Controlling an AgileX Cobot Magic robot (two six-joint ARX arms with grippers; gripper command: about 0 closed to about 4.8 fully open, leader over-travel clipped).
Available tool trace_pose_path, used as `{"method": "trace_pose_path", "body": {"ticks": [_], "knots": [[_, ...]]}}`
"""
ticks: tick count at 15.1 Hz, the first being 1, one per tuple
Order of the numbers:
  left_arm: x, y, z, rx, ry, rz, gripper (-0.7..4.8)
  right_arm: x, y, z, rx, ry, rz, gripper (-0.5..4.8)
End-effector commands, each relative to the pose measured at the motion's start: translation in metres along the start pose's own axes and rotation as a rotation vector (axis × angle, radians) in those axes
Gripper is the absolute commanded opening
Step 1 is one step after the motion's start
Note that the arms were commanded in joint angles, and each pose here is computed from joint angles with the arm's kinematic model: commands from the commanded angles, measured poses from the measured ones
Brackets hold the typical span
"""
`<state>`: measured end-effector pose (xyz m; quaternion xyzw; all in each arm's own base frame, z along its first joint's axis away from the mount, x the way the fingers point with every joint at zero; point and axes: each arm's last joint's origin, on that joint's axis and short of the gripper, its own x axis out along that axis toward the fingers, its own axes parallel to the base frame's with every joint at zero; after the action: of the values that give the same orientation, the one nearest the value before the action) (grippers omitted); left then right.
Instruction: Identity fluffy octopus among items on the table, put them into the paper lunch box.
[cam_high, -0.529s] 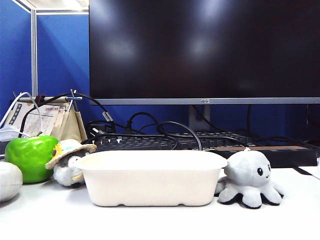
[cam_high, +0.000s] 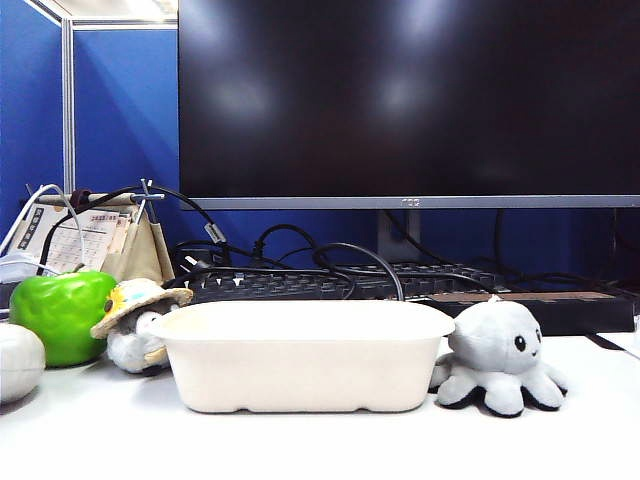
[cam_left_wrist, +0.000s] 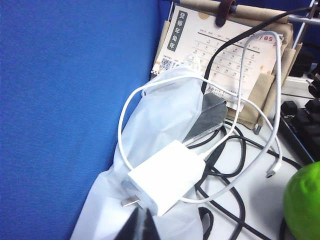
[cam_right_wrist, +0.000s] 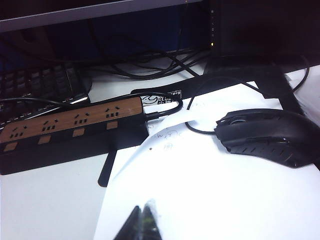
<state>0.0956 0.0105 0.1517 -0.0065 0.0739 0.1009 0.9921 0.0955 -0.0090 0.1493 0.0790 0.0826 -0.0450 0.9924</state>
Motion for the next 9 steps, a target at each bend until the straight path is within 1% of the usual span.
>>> {"method": "trace_pose_path", "body": {"ticks": [1, 2, 3, 4, 6, 8, 9], "knots": [[0.000, 0.000, -0.001, 0.001, 0.003, -0.004, -0.05, 0.000, 0.000, 0.000, 0.011, -0.003, 0.003, -0.06], [0.000, -0.001, 0.000, -0.021, -0.001, -0.032, -0.05, 0.000, 0.000, 0.000, 0.037, -0.001, 0.015, -0.06], [0.000, -0.002, 0.001, -0.069, -0.012, -0.086, -0.05, 0.000, 0.002, 0.000, 0.098, 0.004, 0.055, -0.06], [-0.001, -0.005, 0.005, -0.107, -0.051, -0.183, -0.05, 0.000, 0.004, 0.002, 0.149, -0.006, 0.131, -0.06], [-0.004, -0.009, 0.020, -0.139, -0.185, -0.334, -0.05, -0.002, 0.008, 0.013, 0.161, -0.095, 0.239, -0.06], [-0.011, -0.012, 0.038, -0.183, -0.353, -0.474, -0.05, -0.007, 0.013, 0.030, 0.177, -0.246, 0.382, -0.06], [-0.014, -0.012, 0.045, -0.225, -0.419, -0.518, -0.05, -0.012, 0.017, 0.041, 0.174, -0.339, 0.471, -0.06]]}}
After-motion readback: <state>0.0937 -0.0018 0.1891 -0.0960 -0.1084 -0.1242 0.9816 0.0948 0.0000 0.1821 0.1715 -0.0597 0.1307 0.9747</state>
